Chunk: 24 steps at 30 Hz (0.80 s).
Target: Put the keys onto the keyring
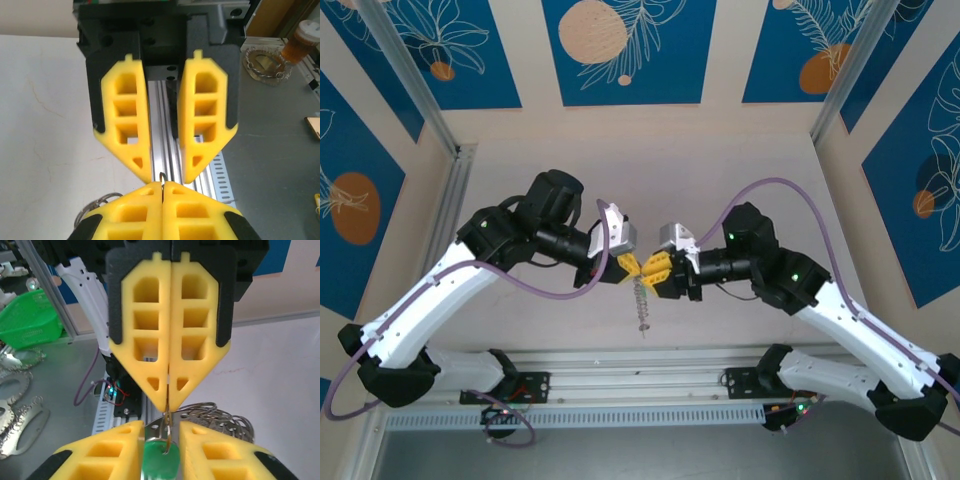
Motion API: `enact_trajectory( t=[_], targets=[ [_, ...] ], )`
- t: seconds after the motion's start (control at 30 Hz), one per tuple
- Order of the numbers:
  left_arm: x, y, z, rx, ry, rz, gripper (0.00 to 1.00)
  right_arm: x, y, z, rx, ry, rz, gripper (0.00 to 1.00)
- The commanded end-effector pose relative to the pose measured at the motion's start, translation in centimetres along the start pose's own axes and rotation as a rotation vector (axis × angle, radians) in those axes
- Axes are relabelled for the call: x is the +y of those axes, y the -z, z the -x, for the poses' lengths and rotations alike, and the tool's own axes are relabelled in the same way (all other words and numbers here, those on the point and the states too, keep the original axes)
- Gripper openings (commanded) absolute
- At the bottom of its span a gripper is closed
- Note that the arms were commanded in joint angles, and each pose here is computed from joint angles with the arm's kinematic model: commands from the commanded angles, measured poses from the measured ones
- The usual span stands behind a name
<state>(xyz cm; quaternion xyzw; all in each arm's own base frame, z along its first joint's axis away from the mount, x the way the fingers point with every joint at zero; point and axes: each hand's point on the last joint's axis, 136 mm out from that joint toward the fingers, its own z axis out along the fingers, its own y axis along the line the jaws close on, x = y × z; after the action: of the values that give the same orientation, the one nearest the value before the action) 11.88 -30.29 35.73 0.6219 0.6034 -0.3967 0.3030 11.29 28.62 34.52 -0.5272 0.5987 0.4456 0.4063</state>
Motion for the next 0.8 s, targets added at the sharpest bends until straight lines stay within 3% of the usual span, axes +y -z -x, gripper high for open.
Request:
enact_trajectory(
  t=[0.0, 0.3, 0.57, 0.77],
  targets=[
    [-1.4, 0.4, 1.1, -0.051, -0.024, -0.047, 0.00, 0.3, 0.4, 0.7, -0.031, 0.014, -0.006, 0.29],
    [-1.7, 0.9, 1.9, -0.083, -0.032, -0.045, 0.00, -0.1, 0.2, 0.6, -0.018, 0.004, -0.018, 0.28],
    [-1.9, 1.1, 1.9, -0.090, -0.038, -0.039, 0.00, -0.4, -0.1, 0.9, -0.019, -0.006, -0.012, 0.00],
    [-1.7, 1.2, 2.3, -0.118, -0.048, -0.019, 0.00, -0.3, -0.3, 0.4, 0.000, -0.031, 0.002, 0.00]
  ],
)
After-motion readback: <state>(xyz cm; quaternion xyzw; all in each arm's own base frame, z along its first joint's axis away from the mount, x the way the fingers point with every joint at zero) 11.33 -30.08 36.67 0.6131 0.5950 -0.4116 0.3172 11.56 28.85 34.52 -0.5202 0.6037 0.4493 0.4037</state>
